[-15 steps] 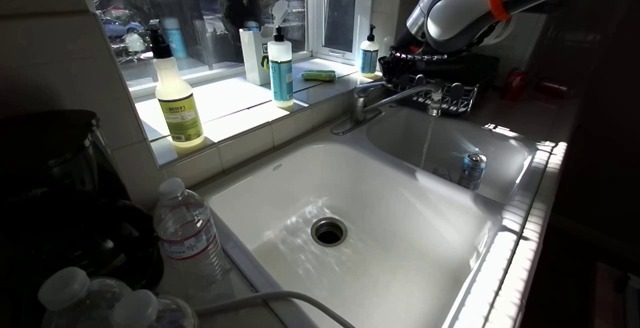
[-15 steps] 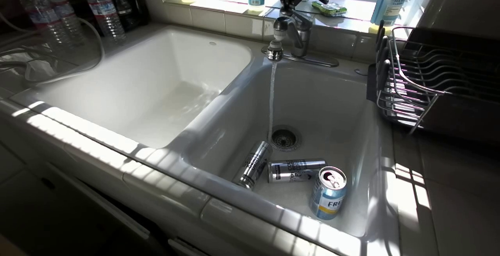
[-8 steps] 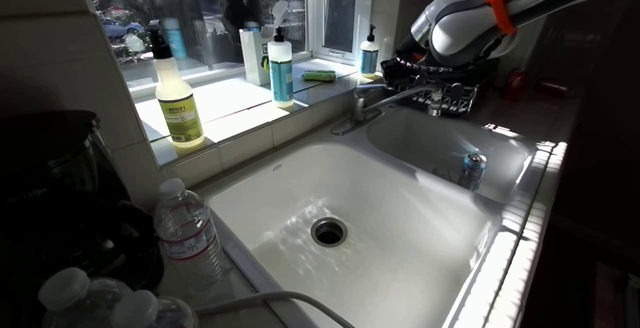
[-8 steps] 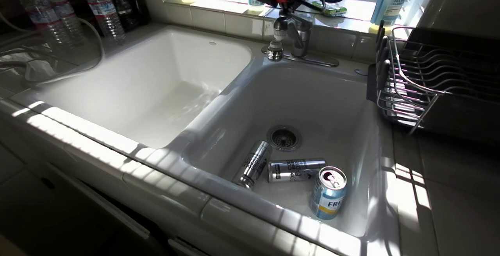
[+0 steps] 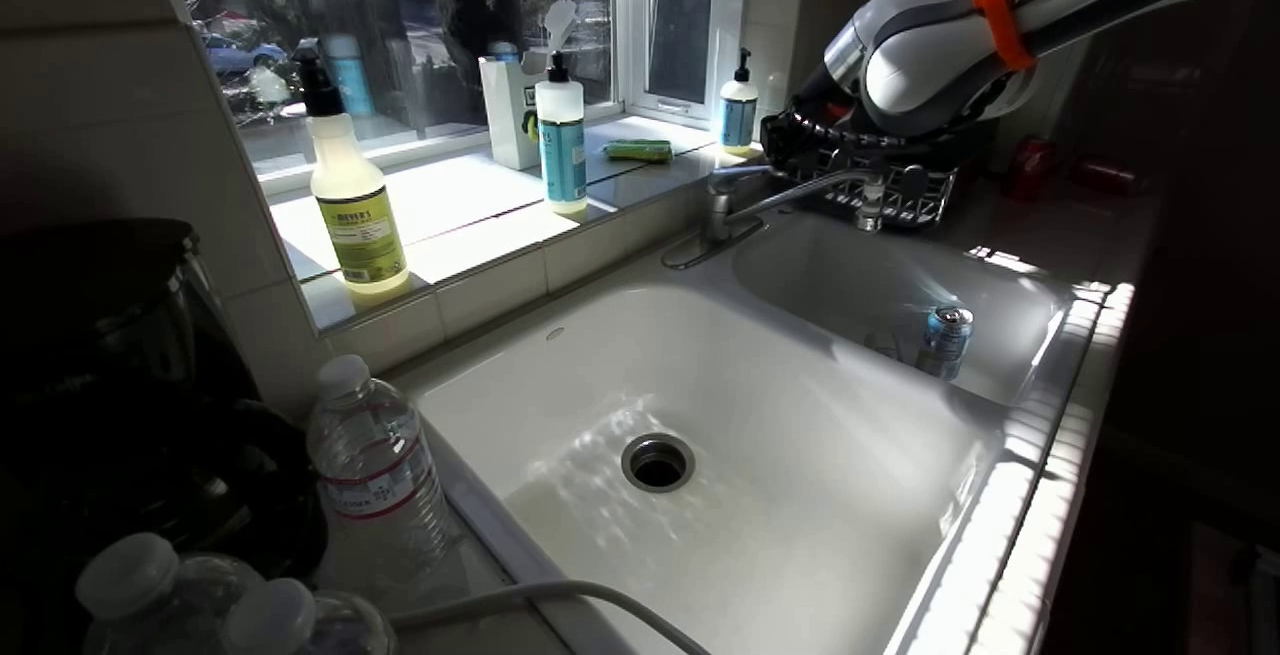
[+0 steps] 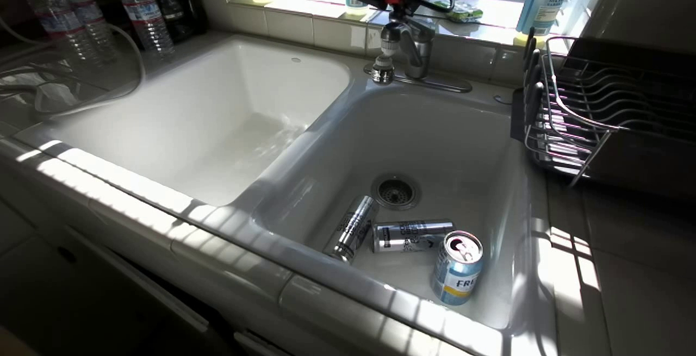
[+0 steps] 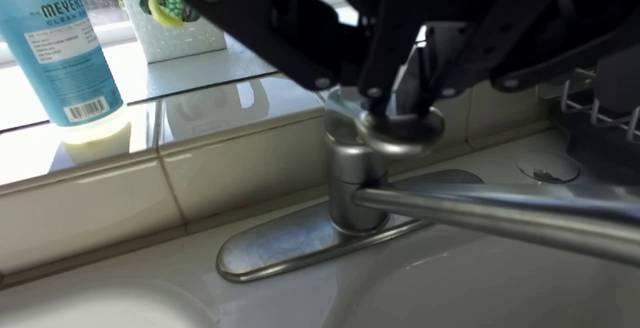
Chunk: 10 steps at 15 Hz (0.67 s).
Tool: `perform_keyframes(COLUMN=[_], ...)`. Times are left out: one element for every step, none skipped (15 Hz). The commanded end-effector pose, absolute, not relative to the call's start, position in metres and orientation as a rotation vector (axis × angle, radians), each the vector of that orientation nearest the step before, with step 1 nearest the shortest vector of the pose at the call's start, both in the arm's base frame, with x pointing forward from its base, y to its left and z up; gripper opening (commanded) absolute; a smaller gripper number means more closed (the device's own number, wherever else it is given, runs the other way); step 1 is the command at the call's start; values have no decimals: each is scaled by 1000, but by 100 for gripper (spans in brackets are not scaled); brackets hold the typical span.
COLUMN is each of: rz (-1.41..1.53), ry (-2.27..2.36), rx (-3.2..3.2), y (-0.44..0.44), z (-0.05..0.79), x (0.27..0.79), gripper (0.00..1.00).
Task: Close the faucet.
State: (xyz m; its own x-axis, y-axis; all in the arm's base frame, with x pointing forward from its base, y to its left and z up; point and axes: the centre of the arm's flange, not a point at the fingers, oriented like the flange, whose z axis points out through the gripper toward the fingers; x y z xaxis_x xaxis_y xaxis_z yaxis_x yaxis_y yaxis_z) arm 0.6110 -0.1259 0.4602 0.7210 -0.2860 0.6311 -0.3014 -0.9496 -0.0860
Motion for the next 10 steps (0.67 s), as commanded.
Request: perform_keyframes(rz=[1030, 1044, 1048, 1050, 1046, 1048, 1055, 1063, 1078, 1082], ry=[-504, -502, -504, -512, -513, -517, -523, -526, -529, -530], rx=[2899, 2895, 2892, 2889, 2884, 2883, 2877, 2871, 2861, 2857], y=[-124, -124, -124, -125, -126, -127, -129, -130, -130, -131], z=[467, 472, 474, 474, 474, 476, 477, 479, 482, 486], x=[593, 593, 594, 595, 595, 595, 594, 593, 593, 591], gripper=[42, 42, 42, 11, 3, 0, 0, 1, 0, 0])
